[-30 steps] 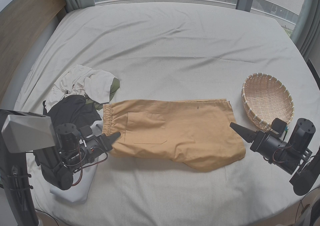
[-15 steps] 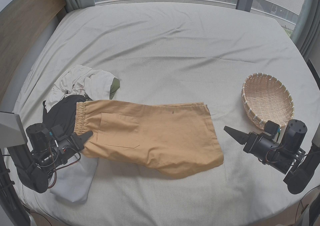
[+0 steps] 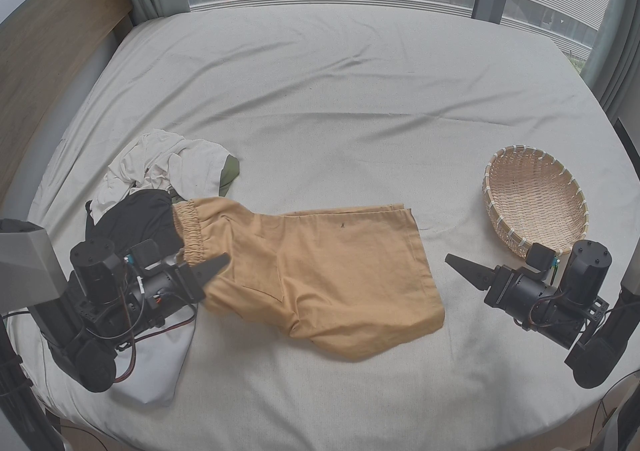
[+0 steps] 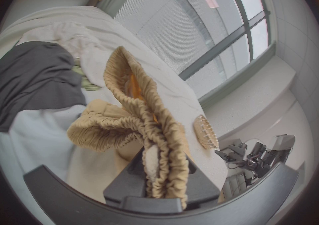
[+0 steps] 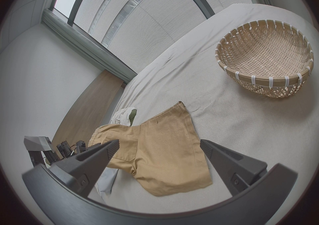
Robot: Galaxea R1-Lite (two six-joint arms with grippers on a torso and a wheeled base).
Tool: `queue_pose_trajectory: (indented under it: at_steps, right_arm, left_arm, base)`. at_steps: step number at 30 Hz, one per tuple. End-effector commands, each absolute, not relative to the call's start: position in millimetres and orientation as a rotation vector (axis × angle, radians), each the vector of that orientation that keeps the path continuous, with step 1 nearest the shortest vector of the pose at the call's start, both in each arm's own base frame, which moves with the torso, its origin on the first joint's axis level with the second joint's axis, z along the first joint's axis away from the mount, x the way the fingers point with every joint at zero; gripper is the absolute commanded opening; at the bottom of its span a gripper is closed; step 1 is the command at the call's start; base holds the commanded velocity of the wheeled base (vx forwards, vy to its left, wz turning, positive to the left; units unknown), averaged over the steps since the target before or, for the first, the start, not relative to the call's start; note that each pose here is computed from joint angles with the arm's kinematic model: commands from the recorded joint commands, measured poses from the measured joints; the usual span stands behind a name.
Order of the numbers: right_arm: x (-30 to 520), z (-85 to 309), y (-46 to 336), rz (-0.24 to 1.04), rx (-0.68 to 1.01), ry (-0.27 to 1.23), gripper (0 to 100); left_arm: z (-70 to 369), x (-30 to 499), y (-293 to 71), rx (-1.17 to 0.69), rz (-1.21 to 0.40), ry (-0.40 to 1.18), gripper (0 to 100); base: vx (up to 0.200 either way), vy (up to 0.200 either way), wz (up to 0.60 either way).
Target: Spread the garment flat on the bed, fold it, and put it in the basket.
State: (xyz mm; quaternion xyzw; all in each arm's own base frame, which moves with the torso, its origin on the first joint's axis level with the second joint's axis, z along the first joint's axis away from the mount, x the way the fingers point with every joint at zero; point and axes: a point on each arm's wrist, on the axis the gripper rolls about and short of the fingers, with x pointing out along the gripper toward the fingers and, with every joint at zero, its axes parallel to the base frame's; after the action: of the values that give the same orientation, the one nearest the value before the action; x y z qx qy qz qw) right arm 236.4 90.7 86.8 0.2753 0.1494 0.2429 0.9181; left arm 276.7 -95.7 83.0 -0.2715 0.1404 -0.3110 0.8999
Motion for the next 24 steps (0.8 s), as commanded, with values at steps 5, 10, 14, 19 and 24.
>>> queue_pose_trajectory:
  at_steps: [5, 10, 14, 19, 24]
  right_arm:
    - [234.7, 86.6, 89.0, 0.49, 0.602, 0.318, 100]
    - [234.6, 87.2, 89.8, 0.493, 0.609, 0.318, 100]
    - [235.5, 87.6, 90.2, 0.496, 0.609, 0.316, 100]
    - [235.6, 87.6, 90.2, 0.494, 0.609, 0.315, 100]
    - [235.3, 87.3, 90.1, 0.494, 0.609, 0.317, 100]
  left_arm:
    - [80.4, 288.5, -157.0, -0.546, -0.828, 0.281, 0]
    - [71.6, 294.3, -190.0, -0.542, -0.904, 0.287, 0]
    - [67.6, 296.0, -203.4, -0.54, -0.936, 0.288, 0]
    - [54.5, 301.2, -221.3, -0.536, -0.97, 0.304, 0]
    - [45.5, 304.6, -234.4, -0.535, -0.994, 0.31, 0]
  base:
    - [0.0, 0.0, 0.0]
    - [0.0, 0.0, 0.0]
    - [0.0, 0.0, 0.0]
    - [0.0, 0.0, 0.0]
    - [0.0, 0.0, 0.0]
